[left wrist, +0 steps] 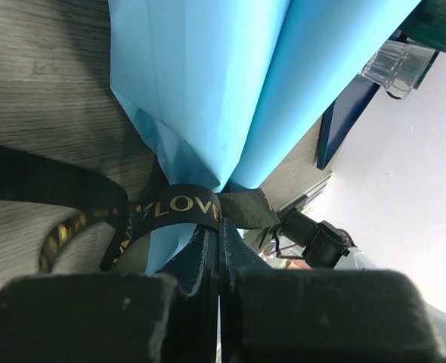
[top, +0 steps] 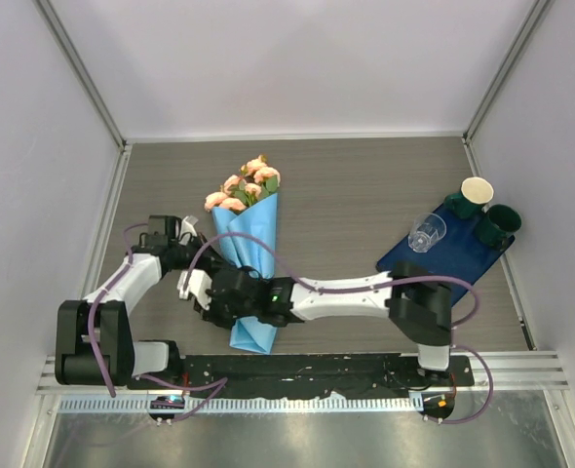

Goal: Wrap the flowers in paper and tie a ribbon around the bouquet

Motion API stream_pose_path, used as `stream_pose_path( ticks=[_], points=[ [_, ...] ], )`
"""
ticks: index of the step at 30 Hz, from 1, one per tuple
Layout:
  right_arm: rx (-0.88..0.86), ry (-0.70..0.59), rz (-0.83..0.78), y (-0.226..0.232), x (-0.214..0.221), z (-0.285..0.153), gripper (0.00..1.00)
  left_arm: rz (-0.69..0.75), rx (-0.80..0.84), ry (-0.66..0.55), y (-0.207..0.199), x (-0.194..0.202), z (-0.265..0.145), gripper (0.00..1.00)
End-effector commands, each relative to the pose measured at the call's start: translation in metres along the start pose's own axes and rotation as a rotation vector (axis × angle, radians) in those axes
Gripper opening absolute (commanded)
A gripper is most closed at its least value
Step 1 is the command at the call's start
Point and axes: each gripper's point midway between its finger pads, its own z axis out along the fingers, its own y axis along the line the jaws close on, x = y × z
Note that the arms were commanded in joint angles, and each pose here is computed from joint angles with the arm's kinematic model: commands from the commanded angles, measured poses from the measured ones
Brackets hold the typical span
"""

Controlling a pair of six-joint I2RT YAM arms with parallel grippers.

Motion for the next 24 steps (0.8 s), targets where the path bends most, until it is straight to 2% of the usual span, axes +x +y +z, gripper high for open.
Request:
stream_pose_path(
  ticks=[1, 2, 4, 6, 7, 8, 11, 15, 21, 24],
  points=[
    [-0.174, -0.268, 0.324, 0.007, -0.09, -0.054, 0.0, 0.038, 0.086, -0.031, -0.015, -0.002, -0.005, 0.0],
    [-0.21, -0.255, 0.462, 0.008, -0.085, -0.059, 0.0, 0.044, 0.099, -0.04, -0.019, -0.002, -0.007, 0.0],
    [-0.306, -0.263, 0.594, -0.002, -0.087, -0.083, 0.0, 0.04, 0.112, -0.049, -0.022, -0.003, -0.008, 0.0],
    [-0.358, -0.218, 0.76, -0.008, -0.065, -0.098, 0.0, 0.047, 0.122, -0.057, -0.025, -0.002, -0.011, 0.0],
    [-0.352, -0.25, 0.798, -0.024, -0.067, -0.12, 0.0, 0.041, 0.123, -0.058, -0.025, -0.001, -0.011, 0.0],
    [-0.376, -0.205, 0.848, -0.022, -0.044, -0.127, 0.0, 0.039, 0.123, -0.06, -0.025, -0.001, -0.012, 0.0],
    [-0.365, -0.15, 0.971, -0.036, -0.014, -0.161, 0.0, 0.032, 0.129, -0.063, -0.025, 0.001, -0.012, 0.0],
    [-0.239, -0.1, 0.971, -0.047, 0.021, -0.187, 0.0, 0.025, 0.133, -0.077, -0.024, 0.001, -0.011, 0.0],
    [0.15, 0.22, 0.952, -0.075, 0.129, -0.192, 0.0, 0.009, 0.134, -0.089, -0.021, 0.0, -0.009, 0.0],
    [0.239, 0.369, 0.994, -0.07, 0.178, -0.194, 0.0, 0.009, 0.137, -0.088, -0.022, 0.001, -0.01, 0.0]
  ],
)
